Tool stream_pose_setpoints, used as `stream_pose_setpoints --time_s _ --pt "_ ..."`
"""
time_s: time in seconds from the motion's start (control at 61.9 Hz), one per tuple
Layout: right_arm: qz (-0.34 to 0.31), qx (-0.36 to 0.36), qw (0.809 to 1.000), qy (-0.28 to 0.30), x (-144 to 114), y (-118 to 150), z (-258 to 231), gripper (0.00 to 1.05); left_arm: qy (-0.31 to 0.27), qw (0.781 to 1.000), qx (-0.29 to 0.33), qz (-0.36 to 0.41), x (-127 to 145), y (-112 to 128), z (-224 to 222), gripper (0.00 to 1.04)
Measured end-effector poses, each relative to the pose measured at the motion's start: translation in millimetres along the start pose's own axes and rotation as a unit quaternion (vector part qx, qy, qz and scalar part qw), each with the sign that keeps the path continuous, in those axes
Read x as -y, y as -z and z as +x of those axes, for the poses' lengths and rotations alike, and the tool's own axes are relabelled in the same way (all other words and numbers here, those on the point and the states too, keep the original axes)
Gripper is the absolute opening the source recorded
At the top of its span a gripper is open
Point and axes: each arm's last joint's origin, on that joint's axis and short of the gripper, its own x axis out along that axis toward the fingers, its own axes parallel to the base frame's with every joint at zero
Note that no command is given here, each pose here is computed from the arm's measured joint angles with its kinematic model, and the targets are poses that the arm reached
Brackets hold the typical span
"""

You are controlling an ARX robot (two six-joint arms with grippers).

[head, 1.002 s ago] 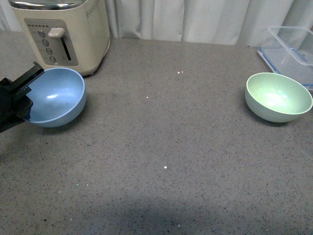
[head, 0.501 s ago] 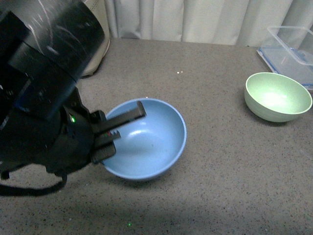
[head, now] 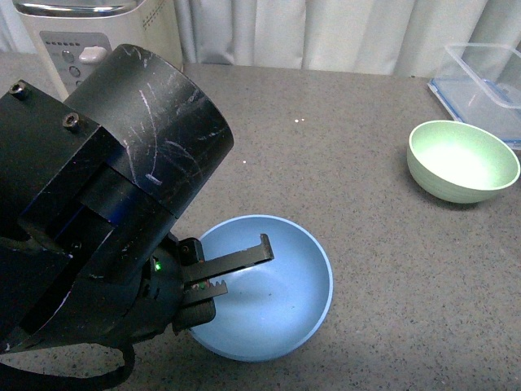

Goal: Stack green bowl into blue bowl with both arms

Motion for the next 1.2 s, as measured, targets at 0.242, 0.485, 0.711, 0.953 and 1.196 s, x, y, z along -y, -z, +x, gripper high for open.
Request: stream_pose_setpoints --time_s 0.242,0.485,0.711,0.953,1.196 --pt "0.0 0.0 1.0 0.0 0 0 0 0.96 -0.007 1.0 -0.013 -0.011 -4 -1 4 0.14" --pt "0.0 0.0 1.0 0.0 0 0 0 0.96 0.0 0.999 -0.014 -0.033 -7 -7 3 0.55" --pt "0.0 0.0 1.0 0.0 0 0 0 0.96 0.016 0.996 0.054 -0.074 -21 -36 -23 0.91" --pt "0.0 0.0 1.0 0.0 0 0 0 0.96 0.005 0.979 0.137 -0.147 -78 -56 -64 0.98" --pt "0.0 0.0 1.0 0.0 0 0 0 0.96 -0.003 0.96 0.218 -0.179 -122 -52 -99 0.98"
